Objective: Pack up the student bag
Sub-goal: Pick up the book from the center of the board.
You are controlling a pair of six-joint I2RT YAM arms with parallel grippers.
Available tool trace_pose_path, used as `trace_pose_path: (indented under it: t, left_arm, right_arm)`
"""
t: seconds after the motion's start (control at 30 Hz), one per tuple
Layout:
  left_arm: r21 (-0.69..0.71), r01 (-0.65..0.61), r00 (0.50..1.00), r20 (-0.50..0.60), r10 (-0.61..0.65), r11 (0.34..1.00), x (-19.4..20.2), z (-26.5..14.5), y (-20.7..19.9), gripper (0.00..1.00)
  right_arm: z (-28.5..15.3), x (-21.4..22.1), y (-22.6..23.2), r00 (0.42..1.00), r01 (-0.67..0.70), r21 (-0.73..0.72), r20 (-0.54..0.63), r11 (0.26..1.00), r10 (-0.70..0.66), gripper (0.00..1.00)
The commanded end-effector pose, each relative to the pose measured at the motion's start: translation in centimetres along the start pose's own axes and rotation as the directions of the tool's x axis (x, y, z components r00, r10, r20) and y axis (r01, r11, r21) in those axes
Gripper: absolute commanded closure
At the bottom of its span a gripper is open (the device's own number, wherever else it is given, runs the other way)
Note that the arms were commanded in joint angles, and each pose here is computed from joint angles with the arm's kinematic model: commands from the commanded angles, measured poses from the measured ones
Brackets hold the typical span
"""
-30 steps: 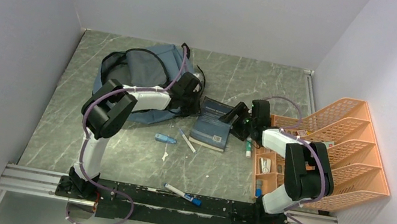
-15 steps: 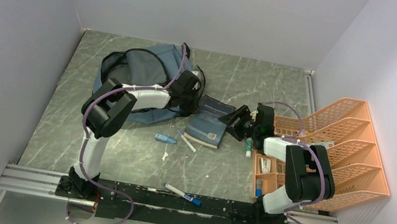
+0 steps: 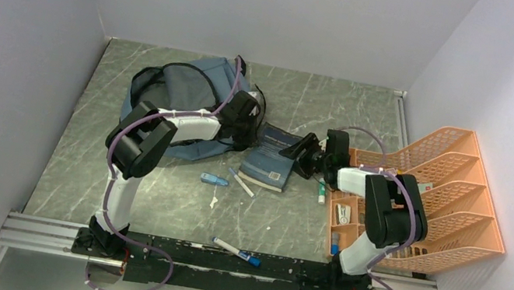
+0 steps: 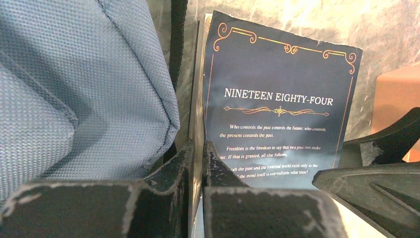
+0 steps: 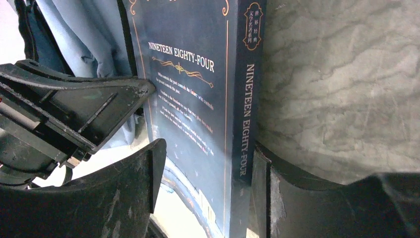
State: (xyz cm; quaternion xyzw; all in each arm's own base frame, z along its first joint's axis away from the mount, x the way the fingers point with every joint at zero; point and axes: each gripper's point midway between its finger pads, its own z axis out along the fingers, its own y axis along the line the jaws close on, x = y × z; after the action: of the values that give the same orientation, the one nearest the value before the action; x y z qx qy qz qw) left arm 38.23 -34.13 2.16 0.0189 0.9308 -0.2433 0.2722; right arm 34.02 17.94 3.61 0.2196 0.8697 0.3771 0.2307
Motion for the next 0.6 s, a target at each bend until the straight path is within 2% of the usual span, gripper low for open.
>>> trace_pose_path:
  t: [0.0,0.1,0.23,0.33,0.43,0.5,0.57]
  left_arm:
    - [-0.252,-0.085,0.963,-0.269,0.015,0.964,9.6,1.4,8.1,0.95]
    - [-0.242,-0.085,0.961,-0.276,0.015,0.967,9.8,1.5,7.8,0.95]
    - [-0.222,-0.08,0.961,-0.276,0.016,0.972,9.8,1.5,7.4,0.95]
    - [-0.197,-0.077,0.963,-0.269,0.021,0.977,9.2,1.3,6.6,0.95]
    - [-0.166,-0.078,0.967,-0.251,0.034,0.983,7.8,0.7,5.2,0.73]
    - [-0.146,-0.078,0.974,-0.223,0.044,0.986,6.3,-0.1,4.1,0.52]
    - [-0.123,-0.075,0.981,-0.185,0.052,0.989,4.4,-1.1,2.8,0.39]
  right_arm:
    - [1.0,1.3,0.5,0.991,-0.119,-0.03,-0.06,0.992,0.117,0.37]
    - [1.3,1.4,1.4,0.99,-0.124,-0.073,-0.072,0.99,0.118,0.42]
    - [1.2,1.0,2.8,0.994,-0.103,-0.141,-0.063,0.985,0.095,0.58]
    - [0.7,0.3,3.2,0.998,-0.053,-0.135,-0.029,0.989,0.05,0.65]
    - [0.0,-0.8,3.4,1.0,0.013,-0.099,0.026,0.995,-0.011,0.75]
    - [-0.6,-1.7,3.6,0.996,0.062,-0.063,0.069,0.996,-0.057,0.8]
    - [-1.4,-2.7,3.6,0.988,0.114,-0.018,0.11,0.993,-0.111,0.86]
